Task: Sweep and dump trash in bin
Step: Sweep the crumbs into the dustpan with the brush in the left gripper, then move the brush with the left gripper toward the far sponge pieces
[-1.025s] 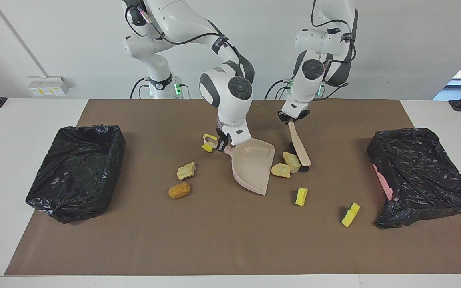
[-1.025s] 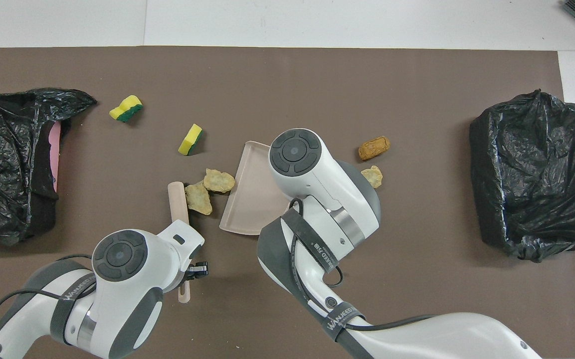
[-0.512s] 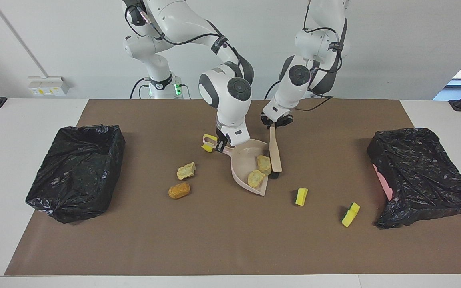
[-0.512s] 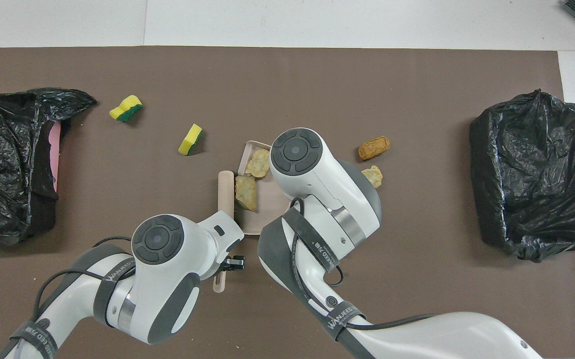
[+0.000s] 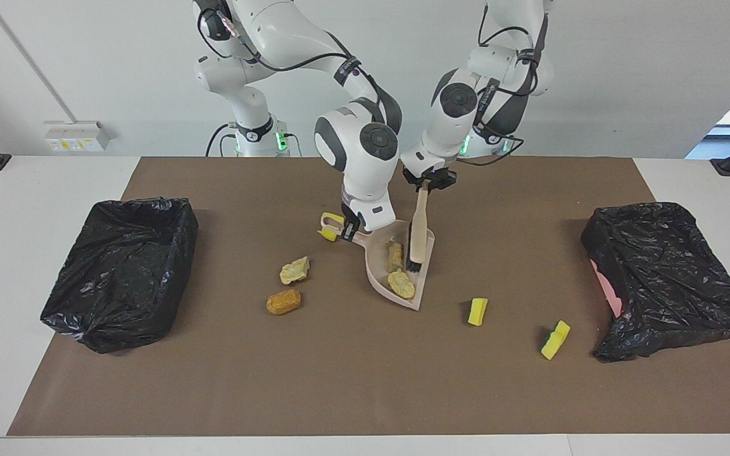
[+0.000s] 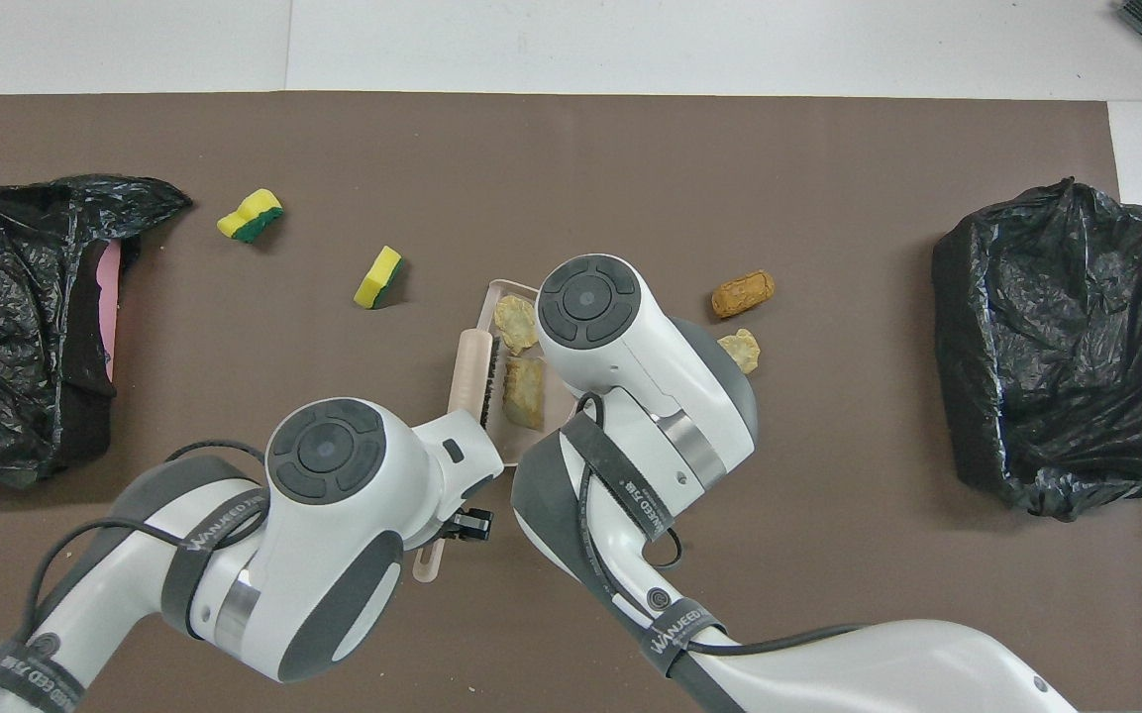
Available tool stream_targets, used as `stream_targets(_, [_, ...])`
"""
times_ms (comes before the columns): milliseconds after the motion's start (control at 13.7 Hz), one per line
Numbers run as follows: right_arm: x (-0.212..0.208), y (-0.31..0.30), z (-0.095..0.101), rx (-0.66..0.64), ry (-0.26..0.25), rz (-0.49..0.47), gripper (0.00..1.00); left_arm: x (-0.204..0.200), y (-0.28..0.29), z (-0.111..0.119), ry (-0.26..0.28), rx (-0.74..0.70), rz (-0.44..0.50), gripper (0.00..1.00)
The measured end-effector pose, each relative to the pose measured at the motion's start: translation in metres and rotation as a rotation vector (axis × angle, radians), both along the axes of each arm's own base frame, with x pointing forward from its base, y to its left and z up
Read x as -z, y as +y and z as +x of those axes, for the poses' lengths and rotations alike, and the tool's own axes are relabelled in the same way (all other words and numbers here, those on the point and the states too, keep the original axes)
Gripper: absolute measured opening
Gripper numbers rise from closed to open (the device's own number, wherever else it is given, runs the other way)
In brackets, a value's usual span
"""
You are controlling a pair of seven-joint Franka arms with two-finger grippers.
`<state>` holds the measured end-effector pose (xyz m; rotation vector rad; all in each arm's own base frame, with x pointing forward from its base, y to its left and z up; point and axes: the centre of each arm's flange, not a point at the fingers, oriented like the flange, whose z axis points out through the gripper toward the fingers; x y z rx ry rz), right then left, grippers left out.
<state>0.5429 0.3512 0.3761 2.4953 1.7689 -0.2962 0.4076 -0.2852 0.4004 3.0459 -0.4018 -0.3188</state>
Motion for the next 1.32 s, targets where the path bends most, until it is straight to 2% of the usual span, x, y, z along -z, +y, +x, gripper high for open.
stream_targets(146, [0.0, 0.0, 0.0, 0.0, 0.0, 0.0, 0.32, -0.004, 0.04, 0.023, -0.012, -0.016, 0.016, 0.26])
stream_targets(439, [0.0, 0.0, 0.0, 0.001, 0.0, 0.0, 0.32, -0.011, 0.106, 0.064, -0.084, -0.004, 0.11, 0.26])
stream_targets(659, [0.003, 0.0, -0.001, 0.018, 0.0, -0.004, 0.32, -0.023, 0.162, 0.113, -0.147, 0.025, 0.175, 0.26])
stream_targets(1025, [0.017, 0.001, -0.007, 0.032, -0.005, -0.003, 0.32, -0.017, 0.261, 0.195, -0.17, 0.058, 0.268, 0.26])
stream_targets(1318, [0.018, 0.002, -0.007, 0.031, -0.011, 0.003, 0.32, 0.008, 0.285, 0.237, -0.162, 0.039, 0.286, 0.26])
